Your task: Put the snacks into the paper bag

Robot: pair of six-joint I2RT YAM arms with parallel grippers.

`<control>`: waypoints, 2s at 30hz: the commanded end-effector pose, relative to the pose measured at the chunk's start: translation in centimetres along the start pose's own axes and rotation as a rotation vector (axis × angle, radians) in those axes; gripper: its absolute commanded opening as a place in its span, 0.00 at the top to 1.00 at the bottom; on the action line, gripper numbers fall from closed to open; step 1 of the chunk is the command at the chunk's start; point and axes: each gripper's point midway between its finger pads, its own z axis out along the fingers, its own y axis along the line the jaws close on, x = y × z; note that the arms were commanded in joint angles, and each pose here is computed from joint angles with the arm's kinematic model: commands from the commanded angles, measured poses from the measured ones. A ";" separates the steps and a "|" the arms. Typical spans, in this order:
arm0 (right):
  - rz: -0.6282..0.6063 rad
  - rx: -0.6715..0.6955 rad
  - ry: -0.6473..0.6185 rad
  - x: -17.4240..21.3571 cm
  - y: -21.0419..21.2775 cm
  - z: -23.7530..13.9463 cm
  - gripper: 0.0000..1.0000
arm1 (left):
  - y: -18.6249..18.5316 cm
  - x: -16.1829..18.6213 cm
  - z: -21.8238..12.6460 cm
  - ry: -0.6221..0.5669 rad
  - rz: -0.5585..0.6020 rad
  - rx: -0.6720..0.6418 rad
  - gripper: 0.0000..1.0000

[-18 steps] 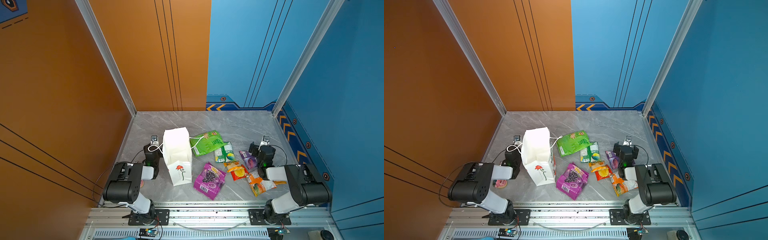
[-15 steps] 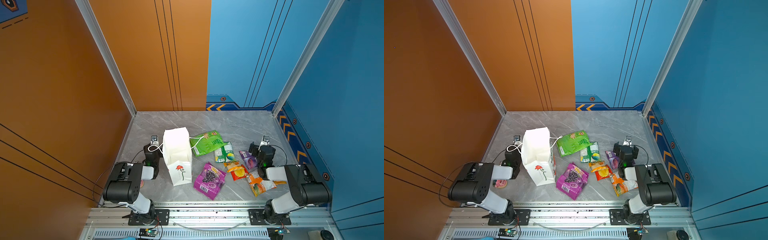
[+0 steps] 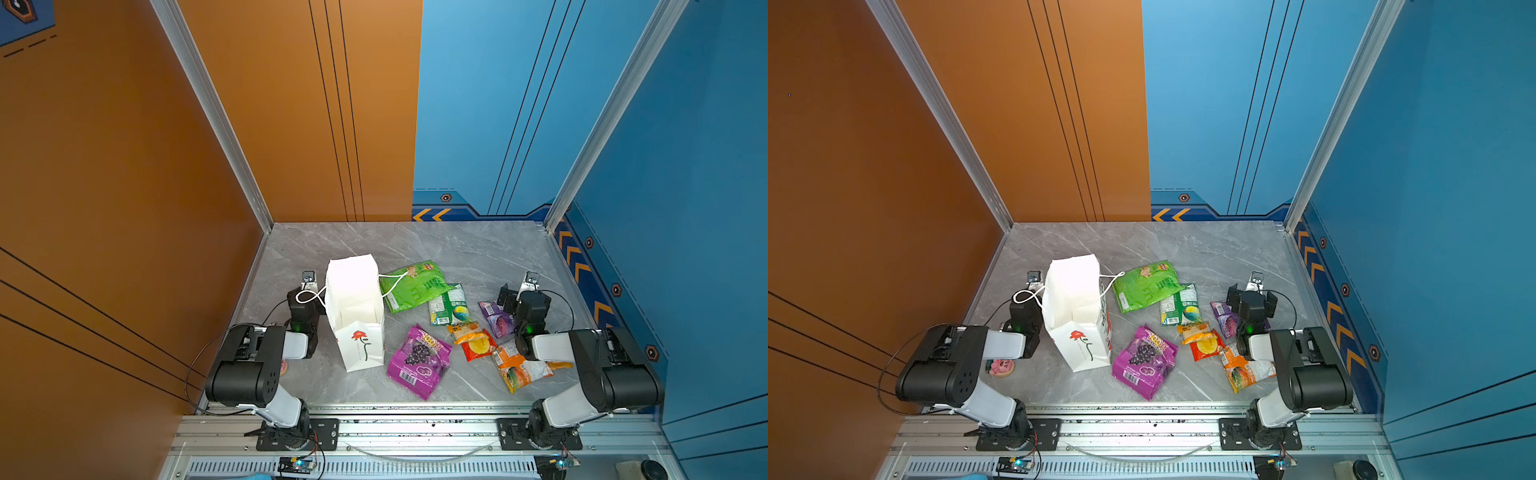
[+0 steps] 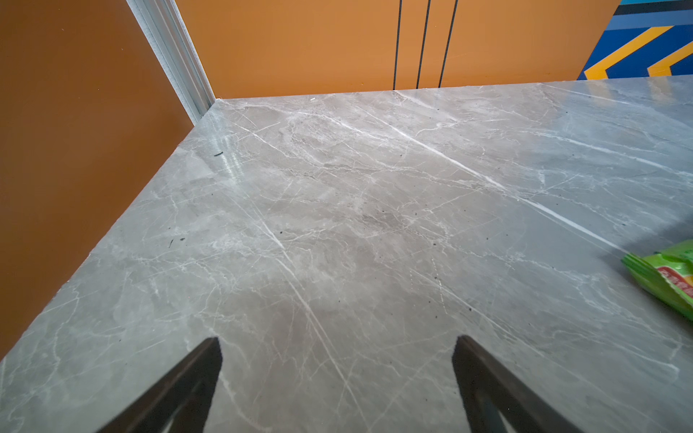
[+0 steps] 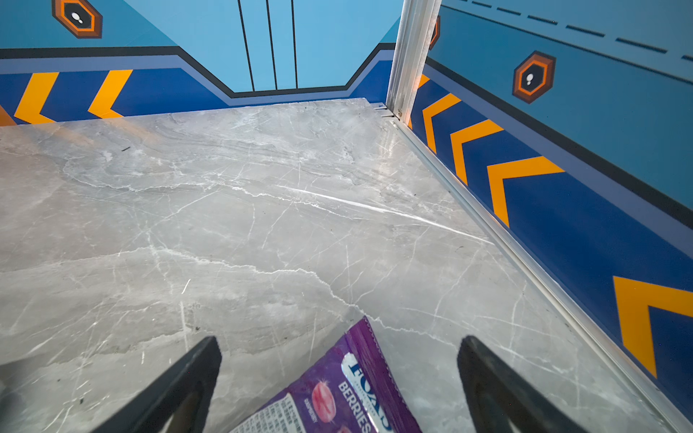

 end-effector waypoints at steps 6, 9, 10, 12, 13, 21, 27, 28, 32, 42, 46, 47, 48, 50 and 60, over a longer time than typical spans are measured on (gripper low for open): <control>0.012 0.015 -0.020 -0.5 -0.1 -0.1 0.00 | -0.4 -0.4 0.1 -0.006 0.004 0.022 0.02; 0.011 0.016 -0.018 -0.5 -0.1 -0.1 0.00 | -0.4 -0.3 0.1 -0.006 0.004 0.024 0.02; 0.012 0.016 -0.019 -0.5 -0.1 -0.1 0.00 | -0.4 -0.4 0.1 -0.006 0.005 0.022 0.02; 0.012 0.015 -0.018 -0.4 -0.1 -0.1 0.00 | -0.4 -0.4 0.1 -0.008 0.004 0.021 0.02; 0.012 0.016 -0.019 -0.5 -0.1 -0.1 0.00 | -0.4 -0.3 0.1 -0.006 0.005 0.021 0.02; 0.010 0.016 -0.018 -0.4 -0.1 -0.1 0.00 | 1.0 -0.6 -1.2 -0.060 -0.009 -0.095 0.03; -0.010 -0.015 -0.076 -1.2 0.5 -1.6 0.00 | 5.2 -2.4 -6.7 -0.223 -0.092 -0.366 0.02; -0.010 -0.015 -0.088 -1.5 0.4 -1.9 0.00 | 6.1 -2.5 -7.3 -0.222 -0.117 -0.397 0.03; -0.017 0.017 -0.085 -3.2 0.0 -2.9 0.00 | 8.6 -1.6 -8.2 -0.046 -0.186 -0.467 0.02; 0.249 0.123 0.002 -8.7 -2.7 -5.8 0.00 | 13.5 0.4 -13.4 0.141 -0.476 -0.662 0.02; 0.402 0.076 0.051 -11.6 -2.6 -7.1 0.00 | 14.1 0.7 -16.1 0.172 -0.555 -0.696 0.02; 0.432 0.060 0.077 -12.1 -2.5 -7.4 0.00 | 14.3 0.7 -17.0 0.161 -0.592 -0.706 0.03; 0.453 0.044 0.105 -12.4 -2.3 -7.6 0.00 | 14.5 0.6 -17.9 0.144 -0.647 -0.725 0.03; 0.495 -0.011 0.167 -12.9 -1.9 -8.0 0.00 | 14.9 0.8 -20.4 0.101 -0.792 -0.776 0.02; 0.942 -0.354 0.448 -9.5 -0.7 -6.5 0.00 | 10.6 -6.7 -23.3 0.060 -0.672 -0.373 0.03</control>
